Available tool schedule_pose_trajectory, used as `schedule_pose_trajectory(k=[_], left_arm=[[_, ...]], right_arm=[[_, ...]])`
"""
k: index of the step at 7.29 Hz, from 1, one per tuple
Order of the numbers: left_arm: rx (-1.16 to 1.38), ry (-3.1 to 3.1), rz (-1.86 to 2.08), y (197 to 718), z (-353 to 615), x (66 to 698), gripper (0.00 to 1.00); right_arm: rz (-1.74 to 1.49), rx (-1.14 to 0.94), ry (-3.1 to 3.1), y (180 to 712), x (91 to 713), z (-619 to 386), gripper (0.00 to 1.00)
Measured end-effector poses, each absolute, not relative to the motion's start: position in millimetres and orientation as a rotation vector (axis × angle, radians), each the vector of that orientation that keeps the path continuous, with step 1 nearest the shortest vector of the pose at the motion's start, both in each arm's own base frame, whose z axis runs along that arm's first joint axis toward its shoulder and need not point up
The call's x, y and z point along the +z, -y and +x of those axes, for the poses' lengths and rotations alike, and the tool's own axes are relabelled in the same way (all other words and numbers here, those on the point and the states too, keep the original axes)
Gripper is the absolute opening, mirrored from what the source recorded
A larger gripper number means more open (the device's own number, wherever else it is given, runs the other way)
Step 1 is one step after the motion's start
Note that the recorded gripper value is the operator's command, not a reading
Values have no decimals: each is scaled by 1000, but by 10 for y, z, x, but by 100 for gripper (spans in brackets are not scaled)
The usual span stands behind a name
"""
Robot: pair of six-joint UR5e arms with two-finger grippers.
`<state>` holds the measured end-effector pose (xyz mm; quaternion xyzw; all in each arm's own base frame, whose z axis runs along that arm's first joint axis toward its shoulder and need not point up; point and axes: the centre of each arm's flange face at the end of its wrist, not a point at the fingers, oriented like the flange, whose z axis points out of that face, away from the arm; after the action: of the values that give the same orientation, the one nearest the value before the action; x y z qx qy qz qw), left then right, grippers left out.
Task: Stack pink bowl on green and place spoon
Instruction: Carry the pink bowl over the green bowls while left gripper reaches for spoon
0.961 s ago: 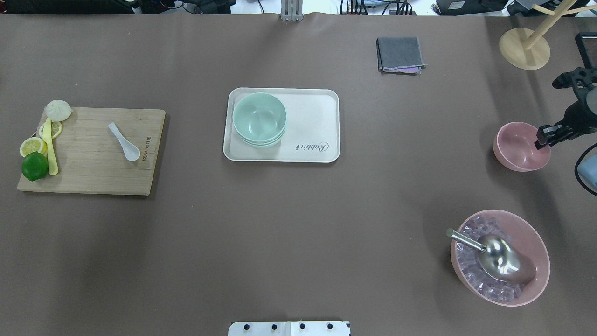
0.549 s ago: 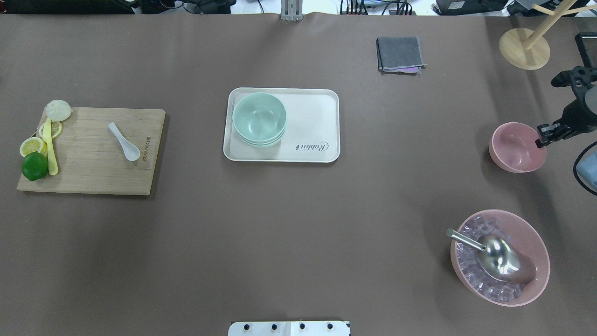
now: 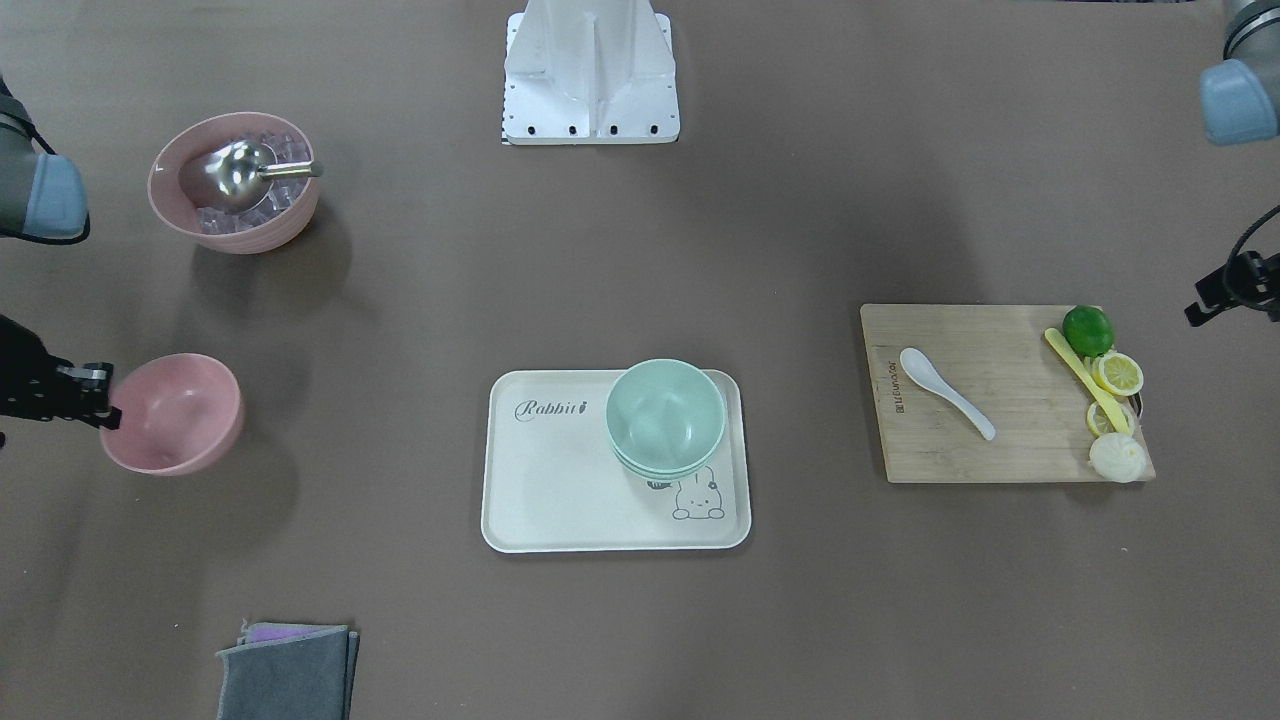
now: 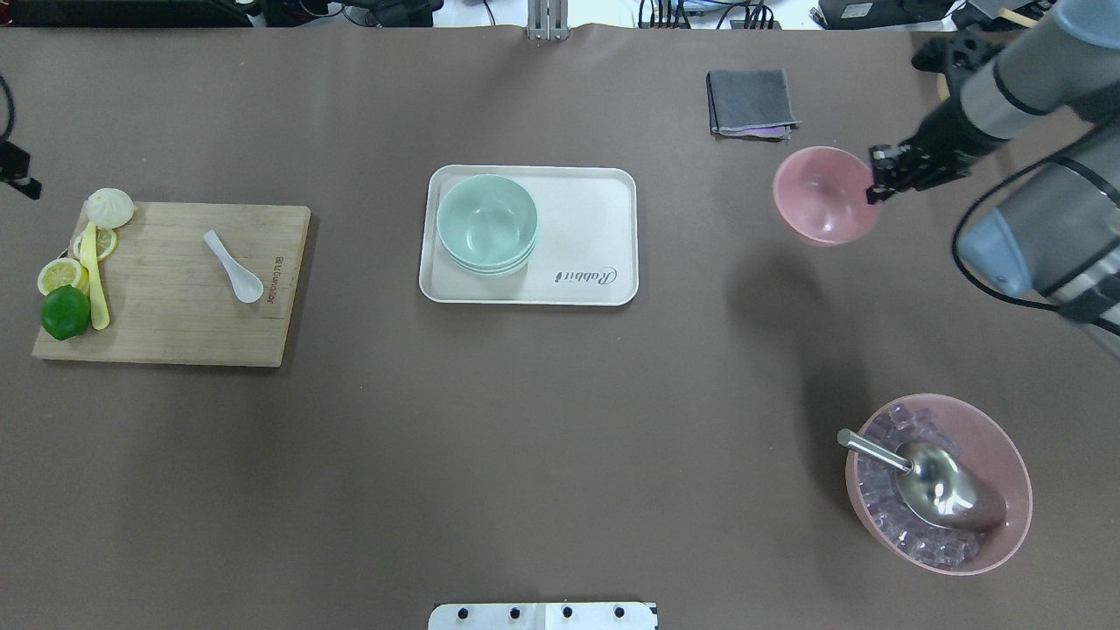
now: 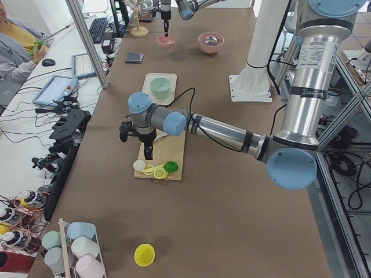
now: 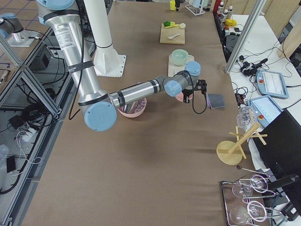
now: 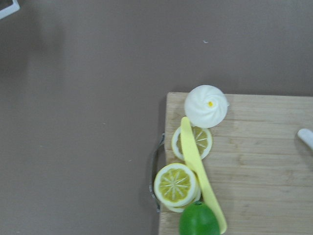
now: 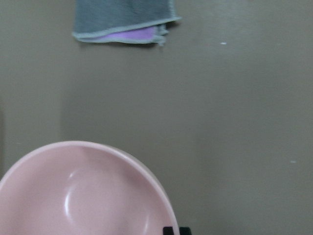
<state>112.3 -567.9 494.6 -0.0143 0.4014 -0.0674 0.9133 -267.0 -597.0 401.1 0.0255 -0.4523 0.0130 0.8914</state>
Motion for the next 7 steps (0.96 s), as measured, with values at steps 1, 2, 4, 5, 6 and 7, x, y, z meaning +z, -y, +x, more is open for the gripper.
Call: schedule_pose_trajectory(k=[1,2,4,5,6,7], left_arm=[[-195,-829,-69,5825,1467,4749,97],[-260,-816,-110,5940,1829,4589,97],[-358,-786,-169,6001,2296,4455,95],[-391,-778,-195,5991,2411,4461,95],[-407,-765,-219,5963,2547,4505,95],[-410,-753,-238,5949,2672,4553,95]], right_arm=[[24,75,956,6001,3329,-3076,0],[3,113,968,5947,2767,-3439,0],[-18,188,997,5689,1904,-4120,0],[-24,219,1009,5570,1584,-4411,0],[-36,249,1015,5520,1308,-4665,0],[-51,275,1016,5495,1087,-4898,0]])
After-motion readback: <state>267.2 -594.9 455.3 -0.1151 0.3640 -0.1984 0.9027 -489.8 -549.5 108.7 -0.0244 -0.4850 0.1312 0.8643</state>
